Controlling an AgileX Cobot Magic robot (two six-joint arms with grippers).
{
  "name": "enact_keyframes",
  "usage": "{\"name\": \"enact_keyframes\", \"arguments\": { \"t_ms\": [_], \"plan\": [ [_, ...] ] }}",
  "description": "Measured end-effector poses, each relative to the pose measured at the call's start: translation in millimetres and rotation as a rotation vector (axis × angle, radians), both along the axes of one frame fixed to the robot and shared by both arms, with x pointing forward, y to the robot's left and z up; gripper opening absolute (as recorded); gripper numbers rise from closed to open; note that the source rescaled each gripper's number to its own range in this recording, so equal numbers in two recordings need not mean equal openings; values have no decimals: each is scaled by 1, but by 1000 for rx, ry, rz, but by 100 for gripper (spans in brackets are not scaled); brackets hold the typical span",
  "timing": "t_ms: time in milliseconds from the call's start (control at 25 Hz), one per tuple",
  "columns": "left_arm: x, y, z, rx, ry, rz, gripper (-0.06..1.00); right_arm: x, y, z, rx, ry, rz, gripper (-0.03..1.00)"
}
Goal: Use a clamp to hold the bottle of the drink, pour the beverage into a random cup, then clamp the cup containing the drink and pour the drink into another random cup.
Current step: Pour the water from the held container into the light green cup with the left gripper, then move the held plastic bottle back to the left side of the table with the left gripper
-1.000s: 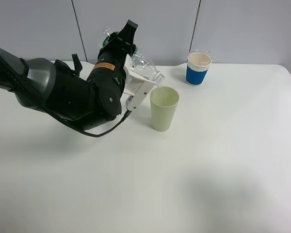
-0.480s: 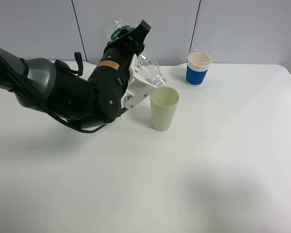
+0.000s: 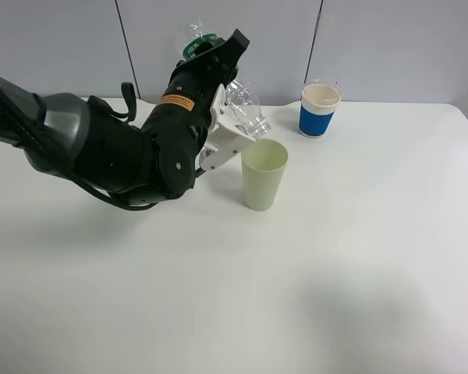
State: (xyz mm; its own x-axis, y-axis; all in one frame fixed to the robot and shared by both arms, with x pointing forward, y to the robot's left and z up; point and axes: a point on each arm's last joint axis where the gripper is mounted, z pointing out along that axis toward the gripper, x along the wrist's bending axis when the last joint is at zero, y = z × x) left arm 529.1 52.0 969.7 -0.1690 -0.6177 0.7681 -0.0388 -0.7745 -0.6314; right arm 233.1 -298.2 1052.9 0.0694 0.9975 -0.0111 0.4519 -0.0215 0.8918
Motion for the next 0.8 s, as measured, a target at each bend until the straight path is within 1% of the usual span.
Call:
{"name": "enact_keyframes", "arguments": {
  "t_ms": [40, 120, 160, 240, 320, 440, 520, 560, 800],
  "plan": [
    [0, 0, -1, -40, 15, -7, 0, 0, 0, 0, 0, 0, 0, 100],
    [0, 0, -4, -146, 69, -16, 0, 0, 0, 0, 0, 0, 0, 100],
    [0, 0, -6, -228, 103, -19, 0, 0, 0, 0, 0, 0, 0, 100],
    [0, 0, -7, -354, 162, -22, 0, 0, 0, 0, 0, 0, 0, 100],
    [-1, 0, -6, -494, 213, -30, 0, 0, 0, 0, 0, 0, 0, 100],
    [-2, 0, 0, -676, 272, -49, 0, 0, 0, 0, 0, 0, 0, 100],
    [-2, 2, 4, -769, 292, -53, 0, 0, 0, 0, 0, 0, 0, 100],
    [-3, 4, 7, -828, 299, -55, 0, 0, 0, 0, 0, 0, 0, 100],
    [-15, 31, 9, -1039, 343, -41, 0, 0, 0, 0, 0, 0, 0, 100]
  ]
}}
